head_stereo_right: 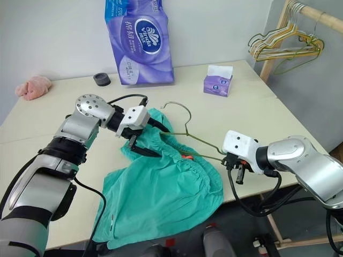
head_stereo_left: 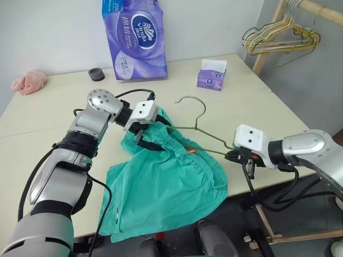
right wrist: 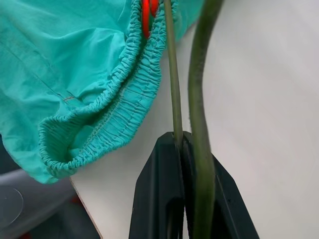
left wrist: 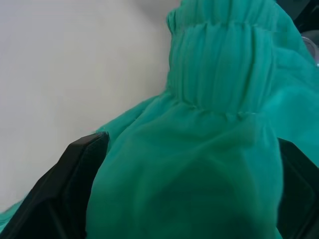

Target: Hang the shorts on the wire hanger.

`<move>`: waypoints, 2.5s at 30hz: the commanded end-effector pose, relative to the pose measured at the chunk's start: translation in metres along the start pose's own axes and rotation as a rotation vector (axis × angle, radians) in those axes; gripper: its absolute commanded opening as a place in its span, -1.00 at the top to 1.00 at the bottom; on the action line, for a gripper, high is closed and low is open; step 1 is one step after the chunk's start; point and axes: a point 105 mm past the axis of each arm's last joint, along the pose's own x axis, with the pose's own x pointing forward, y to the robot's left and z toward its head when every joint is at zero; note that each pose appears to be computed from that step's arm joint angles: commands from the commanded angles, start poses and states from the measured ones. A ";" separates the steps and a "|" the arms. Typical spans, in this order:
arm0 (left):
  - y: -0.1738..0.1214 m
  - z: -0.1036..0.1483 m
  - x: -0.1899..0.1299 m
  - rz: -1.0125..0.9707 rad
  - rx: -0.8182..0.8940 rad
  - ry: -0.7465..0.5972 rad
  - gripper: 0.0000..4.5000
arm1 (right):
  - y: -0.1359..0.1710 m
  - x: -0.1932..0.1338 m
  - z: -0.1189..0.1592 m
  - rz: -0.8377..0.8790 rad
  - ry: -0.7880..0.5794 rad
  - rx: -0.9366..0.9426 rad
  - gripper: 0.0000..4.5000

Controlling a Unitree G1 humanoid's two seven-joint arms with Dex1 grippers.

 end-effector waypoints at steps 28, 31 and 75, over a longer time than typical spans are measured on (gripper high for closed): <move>-0.009 -0.004 -0.007 0.017 -0.048 -0.012 0.99 | -0.024 -0.036 -0.020 -0.084 0.104 -0.259 -0.29; -0.010 -0.010 -0.010 0.033 -0.061 0.003 0.99 | -0.045 -0.066 -0.049 -0.189 0.185 -0.140 -0.29; 0.008 -0.016 -0.039 0.194 -0.092 0.034 0.99 | 0.056 0.046 -0.021 -0.206 -0.256 0.777 0.88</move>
